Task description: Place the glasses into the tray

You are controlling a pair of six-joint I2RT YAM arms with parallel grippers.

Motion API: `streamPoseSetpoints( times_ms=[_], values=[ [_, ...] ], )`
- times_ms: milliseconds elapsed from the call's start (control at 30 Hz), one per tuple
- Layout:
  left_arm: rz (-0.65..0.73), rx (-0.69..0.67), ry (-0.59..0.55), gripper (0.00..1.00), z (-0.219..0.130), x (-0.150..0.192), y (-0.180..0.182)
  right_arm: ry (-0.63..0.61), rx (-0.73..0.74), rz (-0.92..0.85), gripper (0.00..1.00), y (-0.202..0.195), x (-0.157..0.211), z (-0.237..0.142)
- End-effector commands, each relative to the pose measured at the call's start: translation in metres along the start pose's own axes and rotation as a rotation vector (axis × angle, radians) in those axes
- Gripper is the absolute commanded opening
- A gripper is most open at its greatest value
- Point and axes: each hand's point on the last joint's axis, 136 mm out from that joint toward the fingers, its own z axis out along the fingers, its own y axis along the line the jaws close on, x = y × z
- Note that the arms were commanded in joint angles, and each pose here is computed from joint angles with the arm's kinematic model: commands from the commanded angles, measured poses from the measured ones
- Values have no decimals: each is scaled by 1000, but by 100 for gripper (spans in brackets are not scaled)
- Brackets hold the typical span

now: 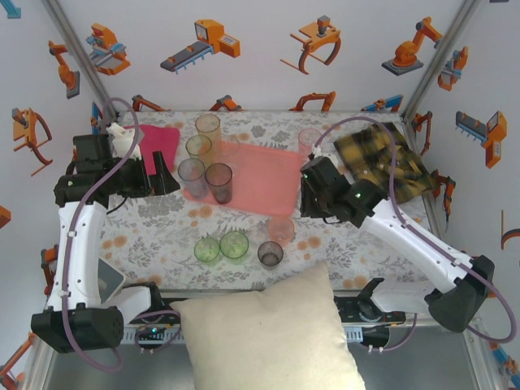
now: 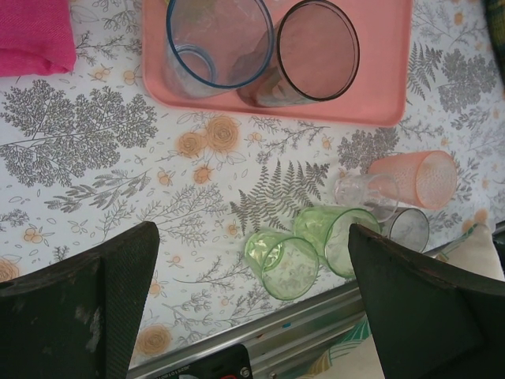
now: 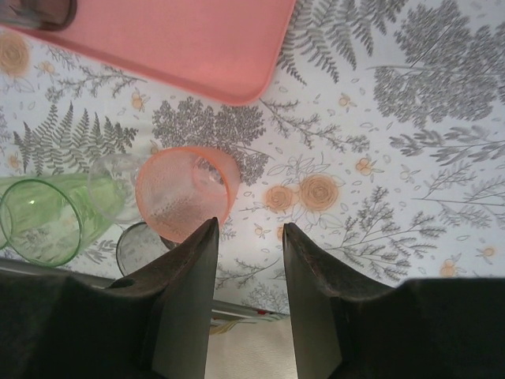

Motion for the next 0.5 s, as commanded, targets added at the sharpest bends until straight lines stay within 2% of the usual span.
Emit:
streamPoseSetpoints(
  times_ms=[0, 467],
  values=[
    [30, 17, -5, 97, -5, 1, -6, 35, -58, 41, 39, 15, 10, 13],
    [31, 16, -7, 97, -5, 6, -5, 116, -77, 47, 41, 28, 36, 58]
  ],
)
